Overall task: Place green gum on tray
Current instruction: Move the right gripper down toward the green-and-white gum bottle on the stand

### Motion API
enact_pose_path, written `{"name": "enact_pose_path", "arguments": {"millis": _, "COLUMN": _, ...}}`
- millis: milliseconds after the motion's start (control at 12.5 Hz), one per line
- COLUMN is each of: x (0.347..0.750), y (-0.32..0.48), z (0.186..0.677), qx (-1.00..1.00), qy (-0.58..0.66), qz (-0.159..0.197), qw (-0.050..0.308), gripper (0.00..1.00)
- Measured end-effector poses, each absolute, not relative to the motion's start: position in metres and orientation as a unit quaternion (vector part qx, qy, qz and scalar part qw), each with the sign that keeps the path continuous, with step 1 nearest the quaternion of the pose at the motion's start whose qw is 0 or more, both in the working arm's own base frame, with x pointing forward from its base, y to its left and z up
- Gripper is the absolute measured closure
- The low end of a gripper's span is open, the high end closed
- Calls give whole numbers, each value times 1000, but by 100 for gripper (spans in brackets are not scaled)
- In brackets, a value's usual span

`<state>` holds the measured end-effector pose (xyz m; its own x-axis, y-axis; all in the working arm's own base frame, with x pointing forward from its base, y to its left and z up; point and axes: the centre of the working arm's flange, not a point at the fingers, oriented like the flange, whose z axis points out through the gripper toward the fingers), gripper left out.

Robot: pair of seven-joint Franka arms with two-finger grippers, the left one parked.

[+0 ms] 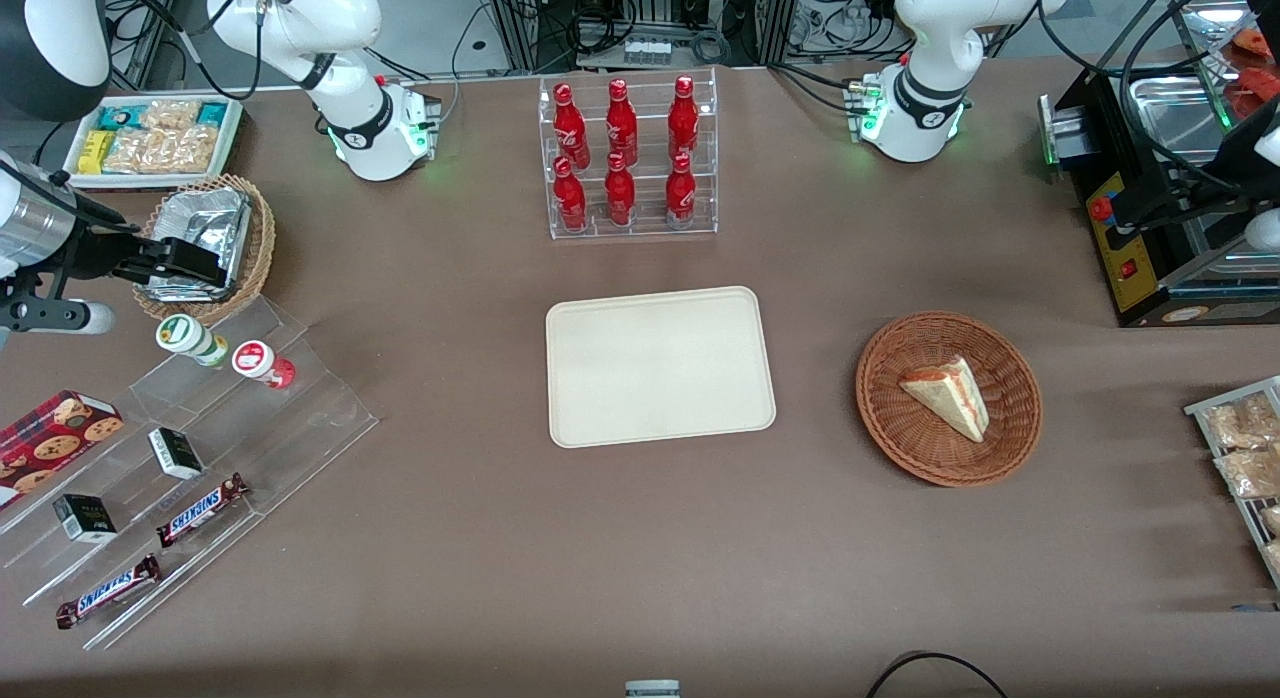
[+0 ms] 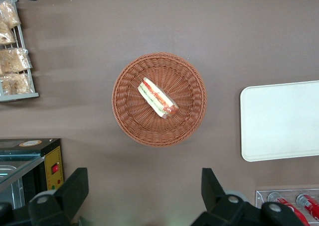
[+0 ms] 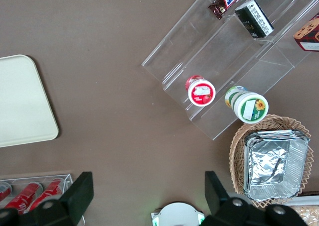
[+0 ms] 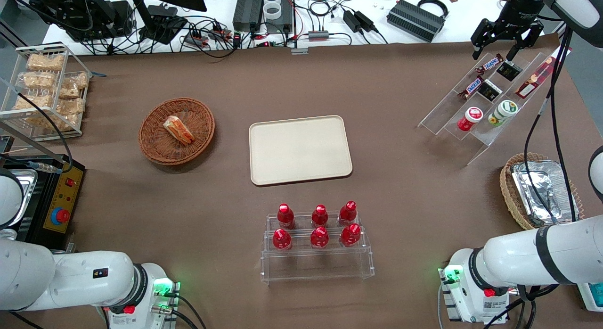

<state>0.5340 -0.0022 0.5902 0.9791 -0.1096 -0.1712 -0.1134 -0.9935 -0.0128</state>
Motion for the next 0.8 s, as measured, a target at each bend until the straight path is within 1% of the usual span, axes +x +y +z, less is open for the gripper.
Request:
{"name": "enact_pose_path", "arguments": {"millis": 560, "x": 535, "y": -4, "z": 589, "qx": -995, "qy": 57, "qz": 86, "qw": 11, "gripper": 0}}
{"name": "enact_pose_path", "arguments": {"millis": 800, "x": 541, "y": -32, "z": 572, "qx": -997, "qy": 20, "qz": 71, "qw": 18, "gripper": 0}}
